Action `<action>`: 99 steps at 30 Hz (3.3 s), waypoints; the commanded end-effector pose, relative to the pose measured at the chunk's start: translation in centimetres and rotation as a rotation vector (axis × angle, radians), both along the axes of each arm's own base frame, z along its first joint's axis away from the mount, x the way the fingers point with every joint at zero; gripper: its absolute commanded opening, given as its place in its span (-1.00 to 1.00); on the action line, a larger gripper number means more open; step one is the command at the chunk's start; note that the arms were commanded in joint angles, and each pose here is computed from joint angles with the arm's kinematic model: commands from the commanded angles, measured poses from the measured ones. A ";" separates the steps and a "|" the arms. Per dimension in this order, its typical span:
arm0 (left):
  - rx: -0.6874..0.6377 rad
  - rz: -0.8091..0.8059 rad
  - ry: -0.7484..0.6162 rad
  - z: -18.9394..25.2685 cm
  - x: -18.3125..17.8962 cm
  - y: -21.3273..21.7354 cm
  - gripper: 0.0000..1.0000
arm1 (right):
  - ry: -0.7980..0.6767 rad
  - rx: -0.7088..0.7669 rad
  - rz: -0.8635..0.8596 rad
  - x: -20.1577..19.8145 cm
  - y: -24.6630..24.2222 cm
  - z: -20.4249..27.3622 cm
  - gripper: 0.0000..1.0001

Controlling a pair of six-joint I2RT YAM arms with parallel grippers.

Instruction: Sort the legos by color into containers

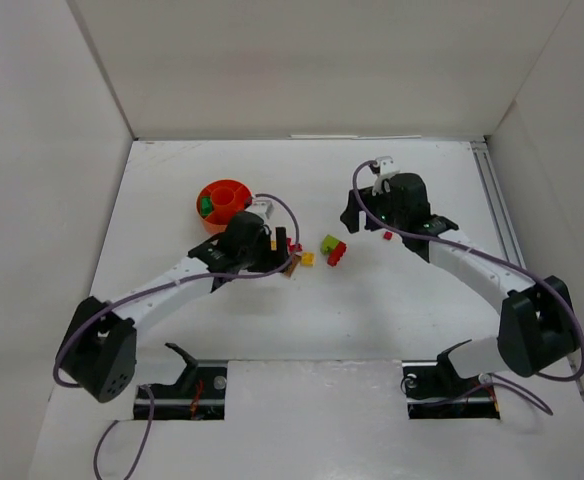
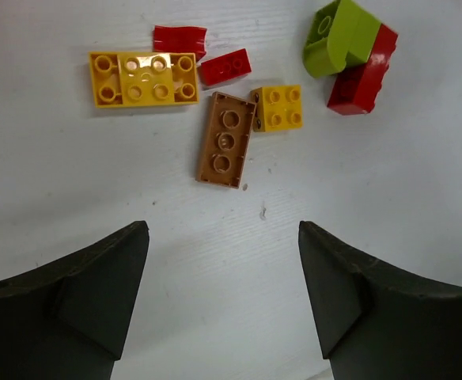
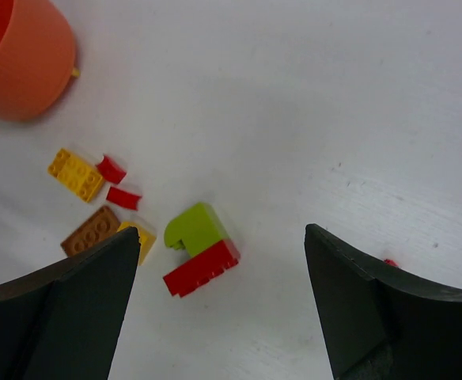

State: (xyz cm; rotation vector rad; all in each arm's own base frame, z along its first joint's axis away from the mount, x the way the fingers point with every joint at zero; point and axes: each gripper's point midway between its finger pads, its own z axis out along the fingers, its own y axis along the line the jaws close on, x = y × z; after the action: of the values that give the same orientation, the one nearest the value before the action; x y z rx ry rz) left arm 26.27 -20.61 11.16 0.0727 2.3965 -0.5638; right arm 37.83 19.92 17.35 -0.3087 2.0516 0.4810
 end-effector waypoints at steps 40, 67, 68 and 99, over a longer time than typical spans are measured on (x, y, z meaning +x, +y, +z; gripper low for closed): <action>0.436 -0.149 -0.116 -5.5 5.7 -4.8 -0.75 | -0.006 0.080 0.098 -2.2 -2.6 2.0 0.71; -0.003 1.322 -0.474 7.1 10.1 14.2 -0.38 | -0.012 0.077 0.101 -1.9 -2.8 2.1 0.71; 0.008 1.343 -0.484 6.8 10.0 14.5 -0.38 | -0.001 0.080 0.110 -2.0 -2.6 1.8 0.71; -0.064 1.530 -0.425 4.2 13.0 14.7 -0.18 | 0.026 0.078 0.154 -0.8 -1.6 1.0 0.71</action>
State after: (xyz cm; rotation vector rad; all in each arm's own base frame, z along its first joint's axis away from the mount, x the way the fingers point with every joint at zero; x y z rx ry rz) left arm 38.57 -5.80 13.62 -1.3658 1.4339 0.1586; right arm 35.81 18.02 15.83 -0.3960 2.1178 0.6576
